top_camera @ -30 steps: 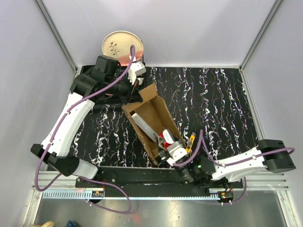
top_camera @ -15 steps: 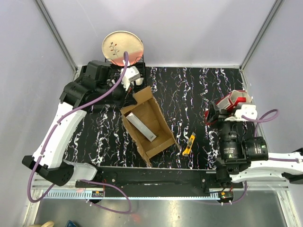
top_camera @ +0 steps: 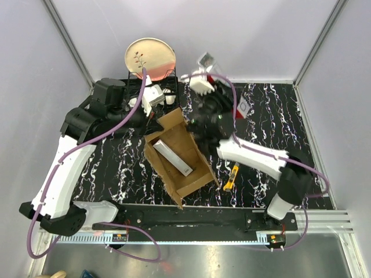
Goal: Unpack the express box
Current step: Place the product at the center of the board.
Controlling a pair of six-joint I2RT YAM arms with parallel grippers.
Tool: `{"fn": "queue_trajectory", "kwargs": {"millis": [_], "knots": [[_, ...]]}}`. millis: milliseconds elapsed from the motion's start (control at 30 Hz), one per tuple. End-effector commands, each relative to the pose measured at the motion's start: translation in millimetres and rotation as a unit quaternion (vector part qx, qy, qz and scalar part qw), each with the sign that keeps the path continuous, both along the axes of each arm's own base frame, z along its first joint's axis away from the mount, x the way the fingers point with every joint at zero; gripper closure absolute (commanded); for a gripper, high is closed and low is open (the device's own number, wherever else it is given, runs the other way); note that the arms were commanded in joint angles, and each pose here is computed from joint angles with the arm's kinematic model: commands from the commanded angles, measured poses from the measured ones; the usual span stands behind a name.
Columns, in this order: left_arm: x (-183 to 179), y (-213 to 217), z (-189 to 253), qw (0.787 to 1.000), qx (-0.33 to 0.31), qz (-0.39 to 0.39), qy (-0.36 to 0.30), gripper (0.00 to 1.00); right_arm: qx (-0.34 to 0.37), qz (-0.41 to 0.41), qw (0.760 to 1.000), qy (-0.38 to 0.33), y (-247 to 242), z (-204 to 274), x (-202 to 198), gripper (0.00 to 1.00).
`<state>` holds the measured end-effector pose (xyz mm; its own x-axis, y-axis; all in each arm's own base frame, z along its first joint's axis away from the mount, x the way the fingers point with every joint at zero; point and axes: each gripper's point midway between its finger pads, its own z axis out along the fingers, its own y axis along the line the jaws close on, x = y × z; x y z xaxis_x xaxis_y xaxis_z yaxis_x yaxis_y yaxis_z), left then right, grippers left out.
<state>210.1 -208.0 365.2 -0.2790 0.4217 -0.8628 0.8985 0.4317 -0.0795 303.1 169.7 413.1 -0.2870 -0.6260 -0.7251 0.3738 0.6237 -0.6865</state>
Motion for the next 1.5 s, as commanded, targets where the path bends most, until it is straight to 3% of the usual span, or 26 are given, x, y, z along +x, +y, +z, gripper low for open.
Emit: {"fn": "queue_trajectory", "kwargs": {"millis": [0,100,333,533,600,633,733,767,800,833,933,967,1033,1067,1133,1167,1233,1267,1333,1367,1467], "knots": [[-8,4,44,0.996,-0.038,-0.006,-0.085,1.00,0.114,-0.127,0.985,-0.012,-65,11,25,1.00],[-13,10,44,0.995,-0.031,-0.003,-0.092,1.00,0.097,-0.192,0.976,-0.028,-95,5,59,1.00],[-24,25,34,0.994,-0.011,0.009,-0.105,1.00,0.037,-0.288,0.955,0.065,-105,-101,145,1.00],[-31,32,28,0.994,-0.005,0.014,-0.109,1.00,0.099,-0.292,0.951,0.030,-103,-83,154,1.00],[-29,31,29,0.994,-0.008,0.017,-0.111,1.00,0.105,-0.280,0.954,-0.016,-102,-62,159,1.00],[-27,30,30,0.994,-0.009,0.020,-0.109,1.00,0.089,-0.261,0.958,-0.078,-100,-33,162,1.00],[-19,31,40,0.992,-0.022,0.044,-0.119,1.00,0.147,-0.190,0.942,-0.234,-92,64,159,1.00],[-19,31,42,0.991,-0.024,0.046,-0.122,1.00,0.057,-0.149,0.978,-0.131,-75,78,182,1.00],[-18,31,42,0.991,-0.023,0.047,-0.122,1.00,0.201,-0.065,0.957,-0.201,-55,87,199,0.98],[-17,32,43,0.991,-0.022,0.050,-0.124,1.00,0.216,0.075,0.960,-0.161,-24,100,218,0.94],[-15,35,48,0.989,-0.014,0.053,-0.136,1.00,0.254,0.137,0.945,-0.151,-23,131,190,1.00],[-15,35,52,0.988,-0.015,0.054,-0.141,1.00,0.241,0.133,0.957,-0.089,-23,103,187,1.00],[-13,33,52,0.989,-0.016,0.048,-0.138,1.00,0.267,0.147,0.952,-0.022,-19,71,179,1.00],[-13,30,52,0.990,-0.018,0.044,-0.135,1.00,0.256,0.125,0.956,0.076,-25,18,171,1.00],[-15,24,51,0.992,-0.026,0.031,-0.123,1.00,0.328,0.120,0.924,0.154,-20,-28,148,1.00],[-16,23,50,0.992,-0.027,0.026,-0.118,1.00,0.319,0.081,0.915,0.234,-26,-88,135,1.00],[-20,18,48,0.993,-0.034,0.011,-0.109,1.00,0.362,0.077,0.891,0.262,-32,-111,102,1.00],[-22,17,47,0.994,-0.035,0.004,-0.106,1.00,0.356,0.044,0.880,0.310,-42,-161,84,1.00],[-27,13,47,0.994,-0.039,-0.014,-0.105,1.00,0.397,0.017,0.863,0.313,-66,-176,56,1.00],[-28,12,49,0.993,-0.042,-0.019,-0.107,1.00,0.393,-0.012,0.852,0.346,-78,-211,35,1.00],[-32,8,54,0.991,-0.046,-0.037,-0.117,1.00,0.405,-0.067,0.833,0.372,-105,-247,-5,1.00]]}}
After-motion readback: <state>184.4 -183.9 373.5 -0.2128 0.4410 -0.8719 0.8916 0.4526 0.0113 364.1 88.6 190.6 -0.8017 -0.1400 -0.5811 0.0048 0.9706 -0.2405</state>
